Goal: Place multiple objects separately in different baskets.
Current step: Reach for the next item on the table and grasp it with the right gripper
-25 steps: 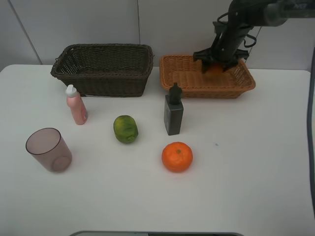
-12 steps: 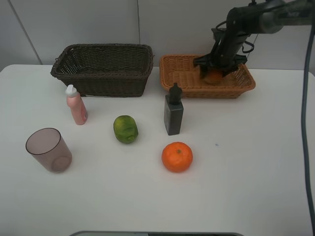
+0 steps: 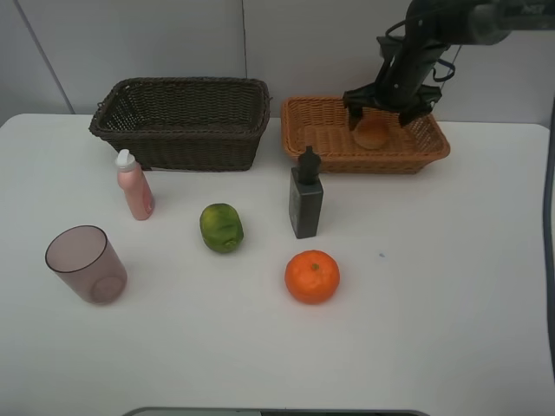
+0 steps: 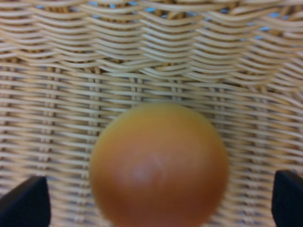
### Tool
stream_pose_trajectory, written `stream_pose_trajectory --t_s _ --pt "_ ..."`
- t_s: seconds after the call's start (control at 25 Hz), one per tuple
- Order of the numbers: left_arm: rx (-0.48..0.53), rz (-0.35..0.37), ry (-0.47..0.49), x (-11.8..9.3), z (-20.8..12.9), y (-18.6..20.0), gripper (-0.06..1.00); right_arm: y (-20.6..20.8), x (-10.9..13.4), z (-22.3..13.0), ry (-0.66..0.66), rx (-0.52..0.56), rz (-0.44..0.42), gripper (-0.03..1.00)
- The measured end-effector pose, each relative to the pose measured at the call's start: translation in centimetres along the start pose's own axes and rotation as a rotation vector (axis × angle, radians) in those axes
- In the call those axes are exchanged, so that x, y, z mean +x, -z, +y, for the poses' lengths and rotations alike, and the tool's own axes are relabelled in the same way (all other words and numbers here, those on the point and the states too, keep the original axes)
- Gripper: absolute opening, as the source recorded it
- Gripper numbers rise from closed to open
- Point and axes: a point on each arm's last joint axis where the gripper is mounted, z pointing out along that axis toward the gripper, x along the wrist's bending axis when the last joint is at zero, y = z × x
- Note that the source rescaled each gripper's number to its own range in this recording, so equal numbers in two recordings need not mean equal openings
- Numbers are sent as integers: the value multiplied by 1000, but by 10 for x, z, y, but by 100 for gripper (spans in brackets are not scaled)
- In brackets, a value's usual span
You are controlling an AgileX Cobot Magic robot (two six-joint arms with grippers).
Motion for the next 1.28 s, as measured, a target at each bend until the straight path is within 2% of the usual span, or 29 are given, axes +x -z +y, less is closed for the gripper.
stream_pose_trajectory --t_s 0.24,0.48,0.84,1.28 --pt "0 0 0 0 0 0 95 40 1 2 6 28 -12 100" --pt "0 0 0 0 0 0 95 85 21 -2 46 58 -3 100" --pt "0 0 0 0 0 0 95 135 78 -22 115 123 109 100" --pt "0 0 0 0 0 0 95 152 139 -46 167 125 123 100"
